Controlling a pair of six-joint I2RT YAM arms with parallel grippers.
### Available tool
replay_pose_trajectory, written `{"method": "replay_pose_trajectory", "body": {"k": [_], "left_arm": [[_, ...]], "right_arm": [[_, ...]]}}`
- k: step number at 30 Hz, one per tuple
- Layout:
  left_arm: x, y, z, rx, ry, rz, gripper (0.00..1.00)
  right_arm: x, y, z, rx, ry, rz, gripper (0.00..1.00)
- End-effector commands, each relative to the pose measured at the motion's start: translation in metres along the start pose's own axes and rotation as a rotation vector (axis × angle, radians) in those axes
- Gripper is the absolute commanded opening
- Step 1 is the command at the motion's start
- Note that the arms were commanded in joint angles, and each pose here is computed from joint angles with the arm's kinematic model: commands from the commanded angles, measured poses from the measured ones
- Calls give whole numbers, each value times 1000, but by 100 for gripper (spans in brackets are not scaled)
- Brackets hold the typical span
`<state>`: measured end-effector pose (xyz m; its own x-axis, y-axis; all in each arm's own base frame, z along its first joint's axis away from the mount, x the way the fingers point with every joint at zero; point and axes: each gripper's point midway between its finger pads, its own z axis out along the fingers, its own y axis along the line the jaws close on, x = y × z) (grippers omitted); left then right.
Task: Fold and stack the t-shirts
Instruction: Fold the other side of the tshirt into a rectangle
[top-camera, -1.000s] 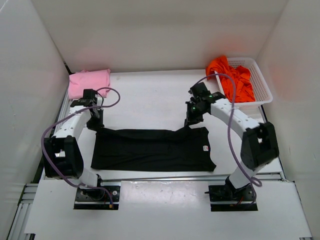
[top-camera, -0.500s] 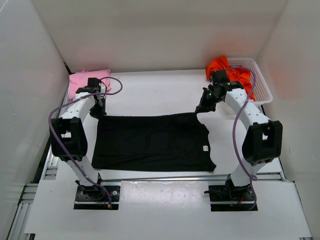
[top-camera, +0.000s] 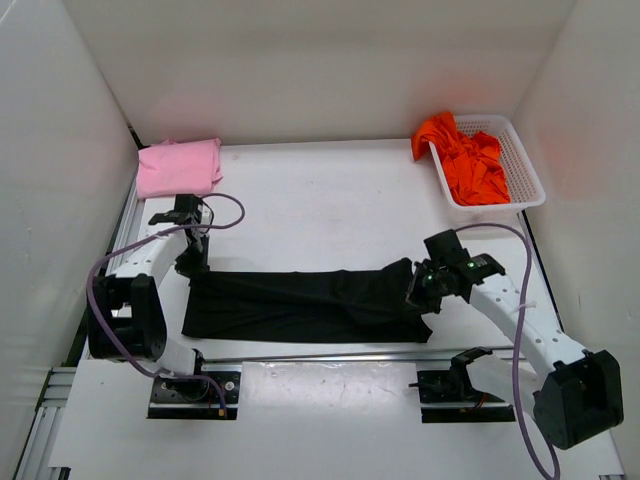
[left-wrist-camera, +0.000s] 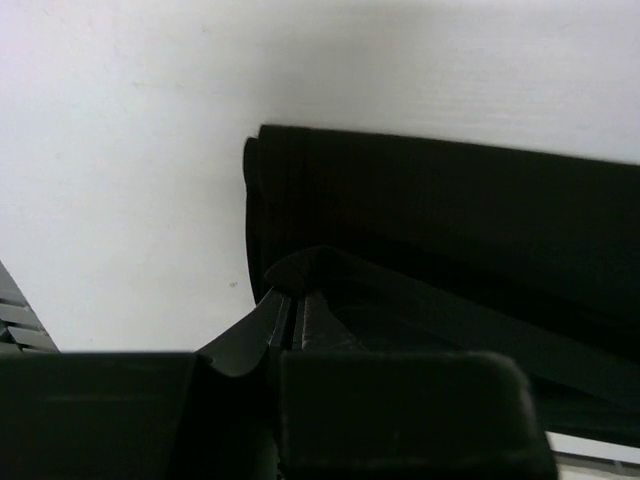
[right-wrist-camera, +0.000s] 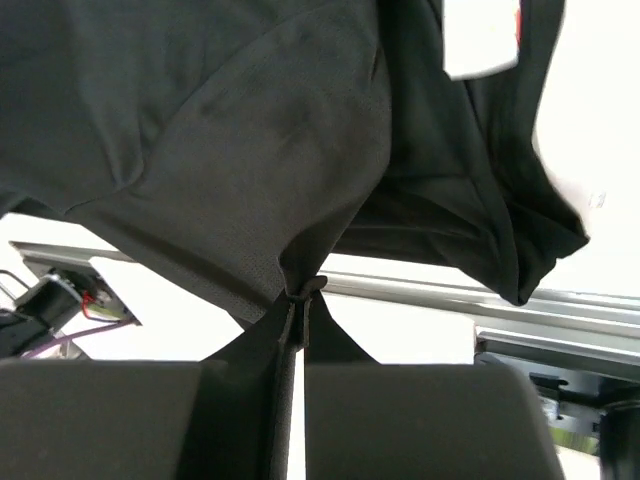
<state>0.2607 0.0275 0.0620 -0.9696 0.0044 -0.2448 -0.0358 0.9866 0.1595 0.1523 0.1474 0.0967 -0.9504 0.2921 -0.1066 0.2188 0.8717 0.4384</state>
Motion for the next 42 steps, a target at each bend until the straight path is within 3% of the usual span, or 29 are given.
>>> {"method": "replay_pose_trajectory", "body": {"k": [1, 15, 19, 20, 22, 23, 24, 26, 30, 36, 42], "left_arm": [[-1, 1, 3, -20, -9, 7, 10], [-4, -2, 9, -20, -39, 11, 10], [-50, -6, 0, -8, -113, 7, 10], [-75, -6, -3, -7, -143, 2, 10], [-102, -5, -5, -16, -175, -5, 10], [-124, -5, -6, -15, -201, -10, 10], [-133, -4, -6, -24, -211, -13, 10], [-149, -2, -4, -37, -223, -16, 10], [-145, 0, 4, -57, -199, -14, 10], [-140, 1, 0, -57, -217, -17, 10], [-102, 4, 5, -76, -160, -7, 10]], "right_arm": [[3, 3, 13, -27, -4, 76, 0], [-19, 4, 29, 41, -1, 56, 0], [-84, 17, 21, 65, -57, 37, 0], [-121, 45, 2, 21, -125, 6, 0], [-153, 50, 10, 72, -92, -16, 0], [-186, 81, -9, 21, -167, -55, 0], [-195, 76, 5, 59, -119, -51, 0], [-221, 91, -4, 61, -161, -70, 0], [-216, 79, 14, 105, -110, -43, 0], [-199, 72, 4, 73, -158, -37, 0], [-157, 59, -4, 40, -134, -26, 0]]}}
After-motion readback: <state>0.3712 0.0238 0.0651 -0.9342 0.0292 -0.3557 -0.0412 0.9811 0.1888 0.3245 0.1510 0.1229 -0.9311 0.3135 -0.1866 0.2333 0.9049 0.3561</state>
